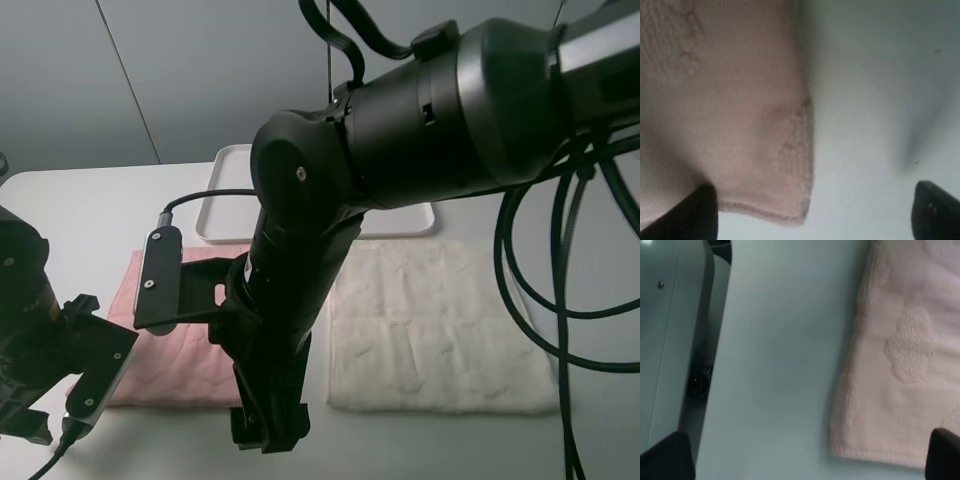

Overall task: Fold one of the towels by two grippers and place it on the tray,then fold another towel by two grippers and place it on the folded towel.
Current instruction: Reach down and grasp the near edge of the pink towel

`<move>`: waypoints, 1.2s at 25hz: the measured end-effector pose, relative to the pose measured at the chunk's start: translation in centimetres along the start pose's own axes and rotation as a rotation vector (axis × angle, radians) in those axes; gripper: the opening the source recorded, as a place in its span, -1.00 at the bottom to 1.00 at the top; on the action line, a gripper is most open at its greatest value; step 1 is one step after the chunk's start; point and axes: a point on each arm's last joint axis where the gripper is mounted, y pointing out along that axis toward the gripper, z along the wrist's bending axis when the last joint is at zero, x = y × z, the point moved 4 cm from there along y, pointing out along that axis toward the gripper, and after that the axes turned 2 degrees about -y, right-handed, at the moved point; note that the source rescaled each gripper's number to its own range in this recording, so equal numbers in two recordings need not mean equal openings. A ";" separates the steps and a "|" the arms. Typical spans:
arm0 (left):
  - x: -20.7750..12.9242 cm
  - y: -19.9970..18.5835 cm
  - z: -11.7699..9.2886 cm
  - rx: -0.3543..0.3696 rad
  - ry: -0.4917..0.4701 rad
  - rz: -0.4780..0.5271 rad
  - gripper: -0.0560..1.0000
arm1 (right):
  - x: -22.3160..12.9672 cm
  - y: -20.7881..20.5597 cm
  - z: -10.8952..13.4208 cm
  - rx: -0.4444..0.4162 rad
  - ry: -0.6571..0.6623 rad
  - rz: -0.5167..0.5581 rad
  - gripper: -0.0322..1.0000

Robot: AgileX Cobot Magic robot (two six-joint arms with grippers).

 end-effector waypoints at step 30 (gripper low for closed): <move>0.0 0.0 0.0 -0.003 0.002 0.003 0.99 | -3.0 7.6 -1.5 -0.046 0.068 0.193 1.00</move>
